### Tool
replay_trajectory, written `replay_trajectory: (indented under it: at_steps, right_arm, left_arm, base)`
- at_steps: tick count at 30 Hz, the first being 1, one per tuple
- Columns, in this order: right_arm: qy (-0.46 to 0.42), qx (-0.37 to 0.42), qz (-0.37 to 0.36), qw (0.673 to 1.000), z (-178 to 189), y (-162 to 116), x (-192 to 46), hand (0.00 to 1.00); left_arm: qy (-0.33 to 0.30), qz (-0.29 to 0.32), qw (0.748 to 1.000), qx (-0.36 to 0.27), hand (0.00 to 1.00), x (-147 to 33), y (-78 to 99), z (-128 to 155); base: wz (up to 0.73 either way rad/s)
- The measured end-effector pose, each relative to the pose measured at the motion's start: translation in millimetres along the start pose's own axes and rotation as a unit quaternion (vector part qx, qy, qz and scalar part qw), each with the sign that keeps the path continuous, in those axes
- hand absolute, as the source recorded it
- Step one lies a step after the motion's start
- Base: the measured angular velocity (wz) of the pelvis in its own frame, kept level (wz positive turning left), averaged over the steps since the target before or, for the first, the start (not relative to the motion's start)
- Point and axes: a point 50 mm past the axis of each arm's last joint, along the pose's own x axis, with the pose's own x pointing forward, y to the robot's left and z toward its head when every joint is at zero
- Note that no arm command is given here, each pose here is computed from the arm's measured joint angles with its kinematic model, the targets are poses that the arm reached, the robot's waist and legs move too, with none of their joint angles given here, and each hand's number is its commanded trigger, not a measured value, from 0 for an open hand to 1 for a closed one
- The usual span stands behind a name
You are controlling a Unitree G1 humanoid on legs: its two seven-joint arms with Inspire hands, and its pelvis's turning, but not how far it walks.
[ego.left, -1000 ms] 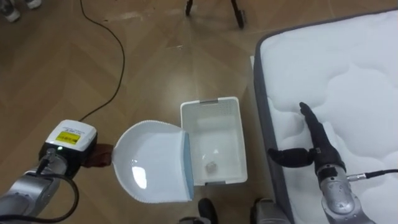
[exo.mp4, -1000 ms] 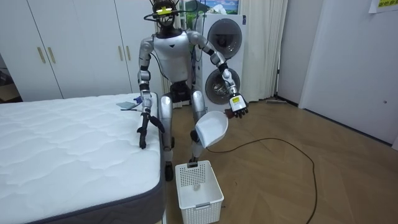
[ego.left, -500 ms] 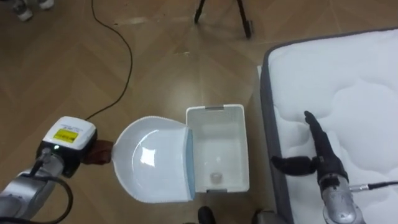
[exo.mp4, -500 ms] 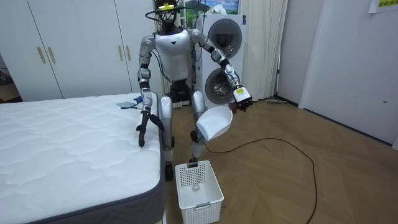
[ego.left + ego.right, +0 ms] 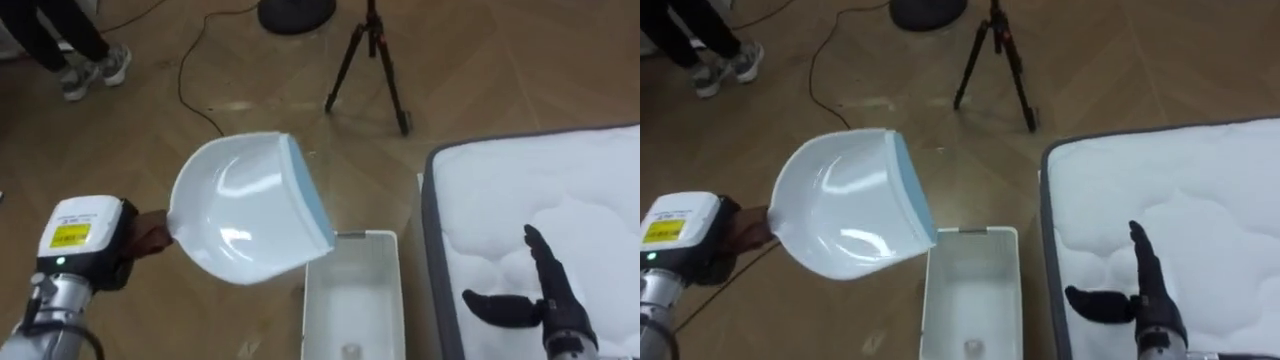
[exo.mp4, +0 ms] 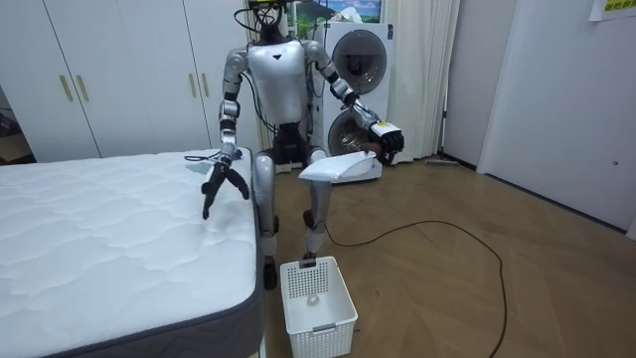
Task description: Clean bed
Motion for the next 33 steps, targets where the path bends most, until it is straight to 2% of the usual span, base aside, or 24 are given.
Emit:
replay_trajectory:
  at_steps: [3, 5, 12, 16, 22, 27, 33]
  right_arm:
    - [-0.016, 0.005, 0.003, 1.000, 7, -1, -2, 0.00]
    - [-0.019, 0.005, 0.005, 1.000, 7, -2, -5, 0.00]
    - [-0.012, -0.003, 0.019, 1.000, 4, 1, -9, 0.00]
    - [-0.011, -0.016, 0.019, 1.000, 4, -3, -7, 0.00]
    - [-0.014, -0.005, 0.043, 0.999, 10, 12, -2, 0.00]
    - [-0.018, 0.011, 0.047, 0.999, 17, 20, 3, 0.00]
    - [-0.012, 0.006, 0.067, 0.998, 16, 31, 4, 0.00]
  left_arm:
    - [0.013, -0.018, 1.000, -0.013, 1.00, -16.1, -11.3, -2]
    - [0.014, -0.021, 0.999, -0.021, 1.00, -17.8, -14.7, 1]
    - [-0.017, 0.012, 0.997, -0.072, 1.00, -12.3, -6.3, 24]
    - [-0.025, 0.028, 0.996, -0.084, 1.00, -10.1, 1.0, 28]
    - [-0.015, 0.036, 0.992, -0.117, 1.00, -9.3, 2.7, 28]
    - [-0.002, 0.050, 0.981, -0.190, 1.00, -4.5, 2.1, 38]
    - [-0.001, 0.041, 0.978, -0.206, 1.00, -2.8, -0.6, 44]
  base:
    - [-1.32]
    - [-0.65]
    - [-0.64]
    - [-1.18]
    - [-1.48]
    - [-1.28]
    - [-0.82]
